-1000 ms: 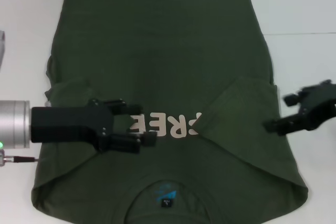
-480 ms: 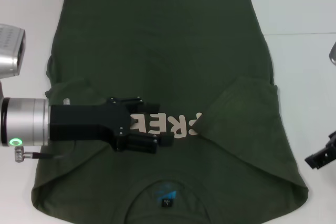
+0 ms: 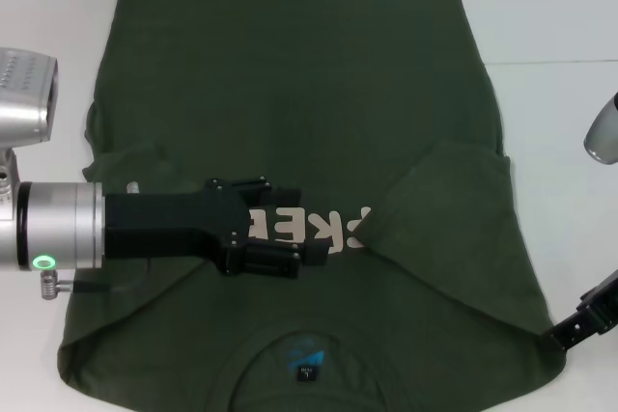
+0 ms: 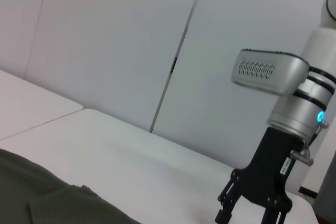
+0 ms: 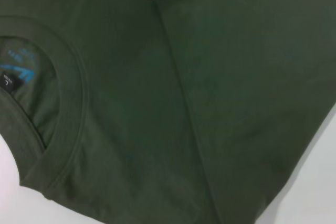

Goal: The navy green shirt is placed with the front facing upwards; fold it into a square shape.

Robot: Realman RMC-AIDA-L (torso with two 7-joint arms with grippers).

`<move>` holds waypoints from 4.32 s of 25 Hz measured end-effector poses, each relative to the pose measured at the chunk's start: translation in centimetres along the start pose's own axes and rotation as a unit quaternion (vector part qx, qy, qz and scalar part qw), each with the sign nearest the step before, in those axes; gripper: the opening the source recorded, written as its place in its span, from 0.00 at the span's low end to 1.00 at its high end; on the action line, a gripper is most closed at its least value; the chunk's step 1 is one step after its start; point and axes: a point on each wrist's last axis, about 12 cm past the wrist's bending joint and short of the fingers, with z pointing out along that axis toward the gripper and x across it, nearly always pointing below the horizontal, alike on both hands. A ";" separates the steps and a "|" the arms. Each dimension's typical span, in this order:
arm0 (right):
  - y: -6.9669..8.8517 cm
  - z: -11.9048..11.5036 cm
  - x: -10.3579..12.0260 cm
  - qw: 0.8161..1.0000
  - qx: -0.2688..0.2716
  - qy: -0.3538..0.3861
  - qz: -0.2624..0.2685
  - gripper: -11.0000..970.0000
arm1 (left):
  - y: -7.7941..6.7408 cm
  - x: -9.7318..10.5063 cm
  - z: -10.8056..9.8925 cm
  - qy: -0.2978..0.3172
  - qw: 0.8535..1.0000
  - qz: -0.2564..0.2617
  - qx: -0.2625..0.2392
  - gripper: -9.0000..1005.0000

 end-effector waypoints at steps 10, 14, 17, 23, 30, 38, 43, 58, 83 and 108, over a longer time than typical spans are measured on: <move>-0.2 1.8 0.3 1.000 -0.019 0.009 0.013 0.87 | 0.0 0.1 -0.2 -0.004 1.000 -0.003 -0.004 0.95; 0.0 2.3 0.2 1.000 -0.019 0.016 0.006 0.86 | 0.0 0.1 -0.2 -0.005 1.000 -0.003 -0.004 0.95; 0.1 2.5 0.2 1.000 -0.018 0.018 0.001 0.82 | 0.0 0.1 -0.2 -0.006 1.000 -0.002 -0.004 0.95; 0.1 3.3 0.1 1.000 -0.020 0.022 0.003 0.70 | 0.1 0.1 -0.2 -0.006 1.000 -0.002 -0.006 0.95; 0.0 3.3 -0.2 1.000 -0.016 0.023 0.003 0.65 | 0.3 0.0 -0.2 -0.006 1.000 -0.001 -0.013 0.95; -0.2 3.1 -0.2 0.999 -0.007 0.032 0.017 0.61 | 0.5 -0.1 -0.3 -0.012 1.000 0.000 -0.023 0.94; -0.3 3.1 0.0 0.999 0.000 0.040 0.022 0.46 | 0.6 -0.4 -0.5 -0.018 0.999 0.003 -0.028 0.94; -0.3 3.1 -0.2 0.999 0.010 0.035 0.024 0.13 | 0.5 0.1 -1.1 -0.027 0.999 0.003 -0.036 0.94; 0.0 2.6 -1.2 1.000 0.007 0.004 0.006 0.04 | -2.0 -0.2 -14.2 0.103 0.877 -0.368 -0.292 0.93; 0.1 2.7 -1.4 1.000 -0.001 -0.005 0.003 0.04 | 0.3 3.1 -11.4 0.221 0.828 -0.417 -0.303 0.87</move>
